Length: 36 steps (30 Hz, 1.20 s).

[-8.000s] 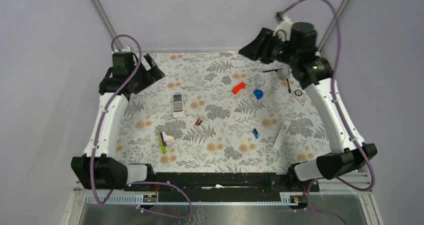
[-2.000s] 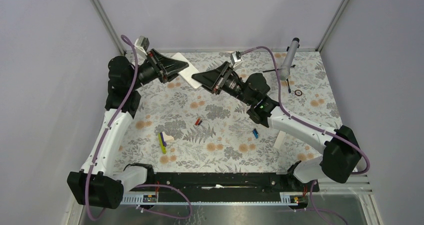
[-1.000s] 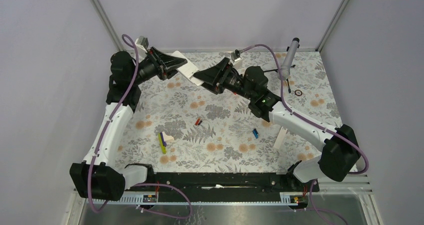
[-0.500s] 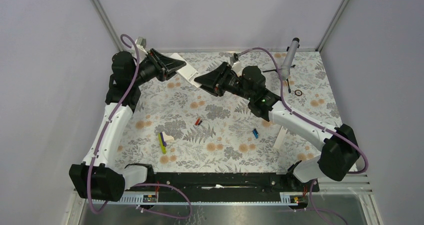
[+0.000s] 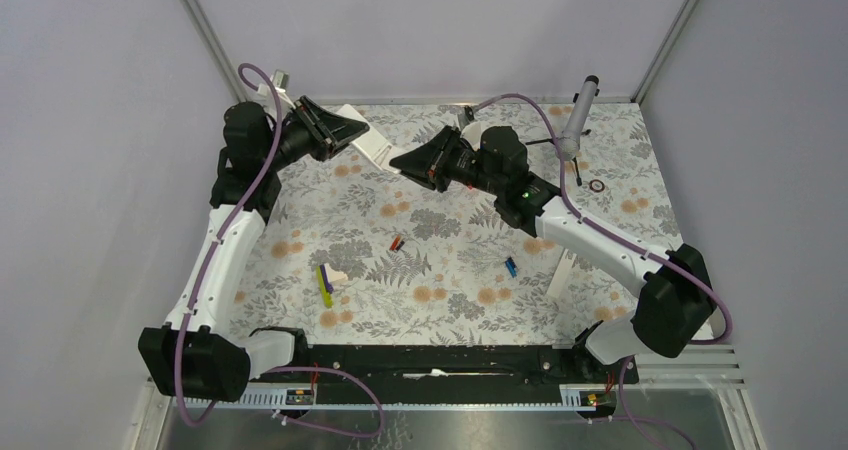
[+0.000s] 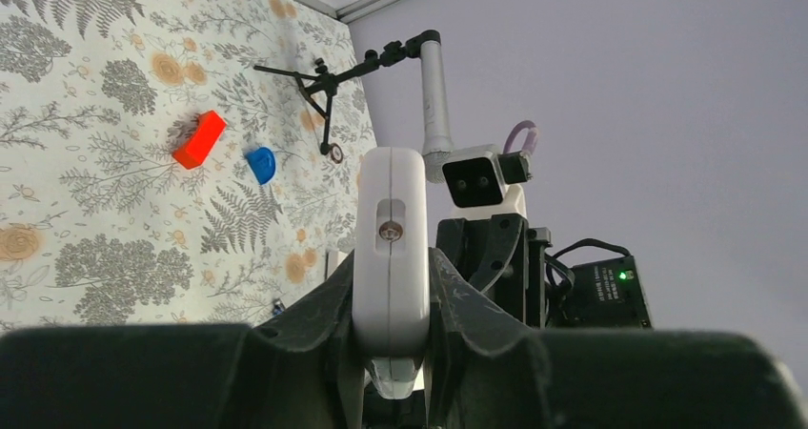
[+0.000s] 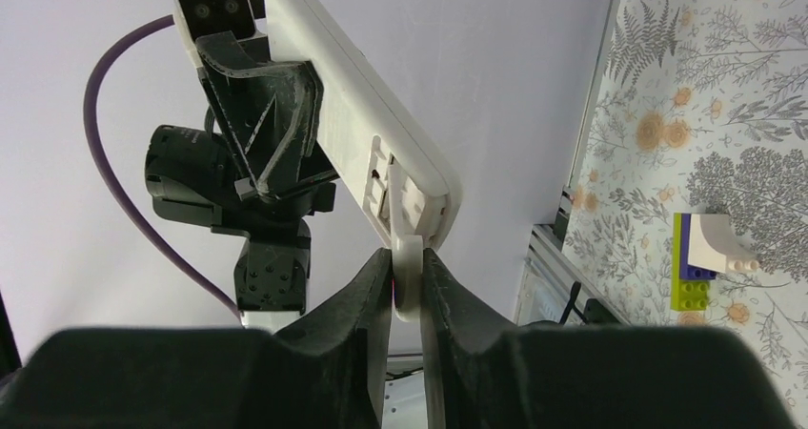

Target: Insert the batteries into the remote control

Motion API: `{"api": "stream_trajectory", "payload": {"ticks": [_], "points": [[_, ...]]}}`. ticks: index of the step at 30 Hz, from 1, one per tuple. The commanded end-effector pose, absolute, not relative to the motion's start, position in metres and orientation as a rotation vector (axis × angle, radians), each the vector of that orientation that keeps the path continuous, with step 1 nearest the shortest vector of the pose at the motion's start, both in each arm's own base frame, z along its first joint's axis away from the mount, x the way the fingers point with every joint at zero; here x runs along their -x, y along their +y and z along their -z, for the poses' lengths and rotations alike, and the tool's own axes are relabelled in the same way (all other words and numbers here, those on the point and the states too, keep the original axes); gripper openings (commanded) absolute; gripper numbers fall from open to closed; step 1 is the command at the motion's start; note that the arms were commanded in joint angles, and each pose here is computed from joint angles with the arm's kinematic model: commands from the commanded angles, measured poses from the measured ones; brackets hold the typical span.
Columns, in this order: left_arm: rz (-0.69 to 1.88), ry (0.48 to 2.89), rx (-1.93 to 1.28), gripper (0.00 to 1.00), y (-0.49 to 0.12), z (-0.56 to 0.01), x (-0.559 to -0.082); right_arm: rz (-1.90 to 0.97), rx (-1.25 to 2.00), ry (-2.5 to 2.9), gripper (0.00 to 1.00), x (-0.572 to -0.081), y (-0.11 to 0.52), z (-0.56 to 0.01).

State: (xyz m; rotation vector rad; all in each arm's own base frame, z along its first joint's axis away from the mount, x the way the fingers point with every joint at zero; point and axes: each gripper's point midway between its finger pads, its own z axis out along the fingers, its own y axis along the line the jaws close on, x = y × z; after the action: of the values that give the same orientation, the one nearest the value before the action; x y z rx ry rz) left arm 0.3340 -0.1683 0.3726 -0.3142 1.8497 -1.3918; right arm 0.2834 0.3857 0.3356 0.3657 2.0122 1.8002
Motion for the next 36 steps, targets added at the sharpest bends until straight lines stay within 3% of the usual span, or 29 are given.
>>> {"api": "stream_trajectory", "payload": {"ticks": [1,7,12,17,22,36], "points": [[1.306,1.736,0.183,0.0,-0.163,-0.411,-0.335,-1.787,-0.286,1.954,0.22,-0.284,0.384,-0.356],[1.164,1.797,0.163,0.0,-0.154,-0.388,-0.341,-1.789,-0.172,1.802,0.12,-0.283,0.379,-0.381],[0.989,1.844,0.153,0.0,-0.137,-0.361,-0.343,-1.586,-0.122,1.783,0.08,-0.294,0.365,-0.369],[0.859,1.847,0.168,0.0,-0.12,-0.349,-0.338,-1.226,-0.129,1.995,0.06,-0.315,0.349,-0.284],[0.811,1.809,0.184,0.0,-0.112,-0.357,-0.329,-1.045,-0.093,2.238,0.05,-0.318,0.352,-0.191],[0.841,1.794,0.183,0.0,-0.114,-0.363,-0.315,-0.81,-0.044,2.603,0.1,-0.302,0.349,-0.052]]}}
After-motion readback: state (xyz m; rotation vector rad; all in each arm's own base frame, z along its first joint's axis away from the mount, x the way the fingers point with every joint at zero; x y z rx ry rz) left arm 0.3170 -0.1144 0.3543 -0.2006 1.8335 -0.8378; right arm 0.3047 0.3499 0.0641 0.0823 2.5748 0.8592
